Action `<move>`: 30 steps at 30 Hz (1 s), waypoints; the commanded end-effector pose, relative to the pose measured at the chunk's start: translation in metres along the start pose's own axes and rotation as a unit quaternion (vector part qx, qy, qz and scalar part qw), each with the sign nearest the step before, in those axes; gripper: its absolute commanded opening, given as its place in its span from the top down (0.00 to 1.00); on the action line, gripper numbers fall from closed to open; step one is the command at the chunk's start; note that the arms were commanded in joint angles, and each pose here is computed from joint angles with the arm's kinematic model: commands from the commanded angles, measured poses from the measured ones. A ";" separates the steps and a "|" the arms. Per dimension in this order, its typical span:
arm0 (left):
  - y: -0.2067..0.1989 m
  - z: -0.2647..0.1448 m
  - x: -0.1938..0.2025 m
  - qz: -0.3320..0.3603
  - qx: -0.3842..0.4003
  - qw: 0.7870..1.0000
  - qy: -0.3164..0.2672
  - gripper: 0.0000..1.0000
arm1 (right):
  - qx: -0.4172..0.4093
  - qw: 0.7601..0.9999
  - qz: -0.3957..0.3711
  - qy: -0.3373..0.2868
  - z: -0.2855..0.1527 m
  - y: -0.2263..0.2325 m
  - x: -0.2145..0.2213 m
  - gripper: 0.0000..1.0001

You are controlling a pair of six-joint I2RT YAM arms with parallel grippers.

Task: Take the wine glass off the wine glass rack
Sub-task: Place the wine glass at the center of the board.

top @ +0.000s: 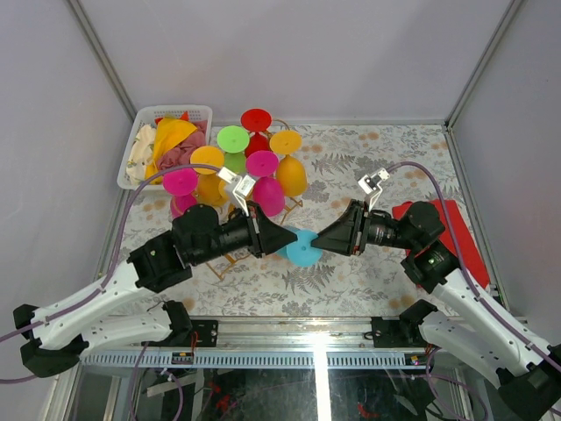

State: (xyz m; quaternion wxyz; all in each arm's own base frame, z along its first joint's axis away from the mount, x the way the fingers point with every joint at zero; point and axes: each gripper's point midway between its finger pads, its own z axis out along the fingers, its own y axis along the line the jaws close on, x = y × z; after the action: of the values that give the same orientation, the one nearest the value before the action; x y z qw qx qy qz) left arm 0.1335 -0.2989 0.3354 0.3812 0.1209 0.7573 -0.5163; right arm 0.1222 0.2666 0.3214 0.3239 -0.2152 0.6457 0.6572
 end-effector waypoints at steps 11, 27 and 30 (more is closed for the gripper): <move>-0.003 -0.011 0.000 -0.008 0.057 0.996 -0.071 0.51 | 0.014 0.998 -0.060 -0.017 -0.004 0.005 -0.009 1.00; -0.017 0.008 0.029 -0.048 0.114 0.992 -0.008 0.64 | 0.015 0.990 -0.122 -0.067 -0.016 0.011 -0.016 1.00; -0.018 0.011 0.027 -0.056 0.118 0.991 -0.017 0.65 | 0.013 0.990 -0.123 -0.066 -0.015 0.011 -0.015 1.00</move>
State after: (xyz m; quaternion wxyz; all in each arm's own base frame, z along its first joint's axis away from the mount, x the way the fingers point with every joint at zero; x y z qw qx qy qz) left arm 0.1100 -0.3157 0.3012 0.3320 0.1228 0.7305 -0.5840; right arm 0.1239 0.2501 0.3225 0.4141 -0.2282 0.6324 0.6136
